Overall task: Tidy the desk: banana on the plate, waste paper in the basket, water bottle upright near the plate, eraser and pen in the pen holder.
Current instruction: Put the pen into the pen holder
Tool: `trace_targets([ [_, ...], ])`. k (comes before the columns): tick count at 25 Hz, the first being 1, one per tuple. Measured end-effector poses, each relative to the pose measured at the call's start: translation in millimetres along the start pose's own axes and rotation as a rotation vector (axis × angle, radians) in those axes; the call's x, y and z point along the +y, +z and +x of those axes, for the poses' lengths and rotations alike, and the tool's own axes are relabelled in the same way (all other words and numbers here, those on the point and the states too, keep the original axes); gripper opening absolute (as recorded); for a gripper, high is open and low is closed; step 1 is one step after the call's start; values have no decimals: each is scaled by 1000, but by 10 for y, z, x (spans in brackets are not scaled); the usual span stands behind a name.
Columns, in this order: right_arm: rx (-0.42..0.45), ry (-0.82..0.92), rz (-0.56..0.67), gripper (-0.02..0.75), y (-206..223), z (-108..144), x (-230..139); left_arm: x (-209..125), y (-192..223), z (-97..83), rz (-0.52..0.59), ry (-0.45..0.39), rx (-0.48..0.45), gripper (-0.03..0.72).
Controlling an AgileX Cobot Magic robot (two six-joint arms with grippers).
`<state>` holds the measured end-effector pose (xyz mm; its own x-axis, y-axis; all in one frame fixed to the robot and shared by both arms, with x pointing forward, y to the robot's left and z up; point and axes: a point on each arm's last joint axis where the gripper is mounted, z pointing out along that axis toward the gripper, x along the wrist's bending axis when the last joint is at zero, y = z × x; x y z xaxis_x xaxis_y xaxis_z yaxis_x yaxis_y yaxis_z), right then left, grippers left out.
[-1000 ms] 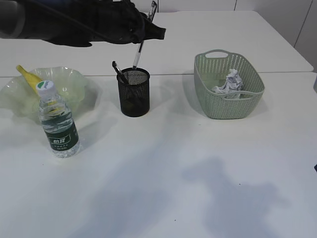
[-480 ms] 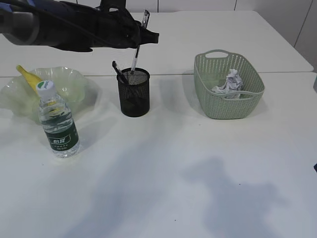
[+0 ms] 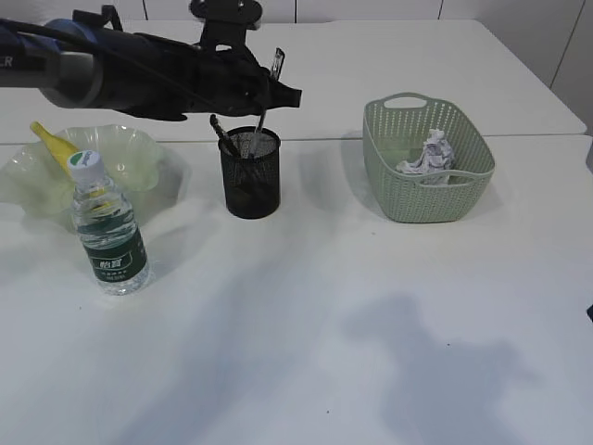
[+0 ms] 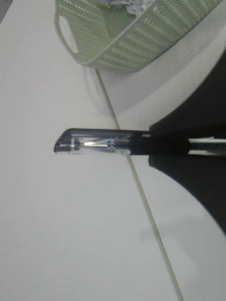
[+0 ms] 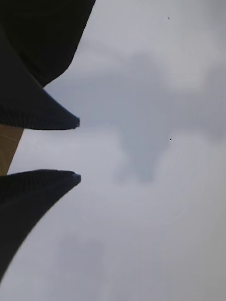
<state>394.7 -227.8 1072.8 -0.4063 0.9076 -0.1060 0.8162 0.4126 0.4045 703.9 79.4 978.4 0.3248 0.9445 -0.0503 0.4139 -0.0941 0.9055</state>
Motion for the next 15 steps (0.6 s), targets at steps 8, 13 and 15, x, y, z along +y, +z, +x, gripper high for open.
trace_targets([
  [8,0,0,-2,221,0,0,2,-169,112,6,38,3,4,35],
  [13,0,0,-2,221,0,0,2,-197,129,7,44,4,4,35],
  [15,0,0,-2,221,0,0,2,-206,135,8,46,4,5,35],
])
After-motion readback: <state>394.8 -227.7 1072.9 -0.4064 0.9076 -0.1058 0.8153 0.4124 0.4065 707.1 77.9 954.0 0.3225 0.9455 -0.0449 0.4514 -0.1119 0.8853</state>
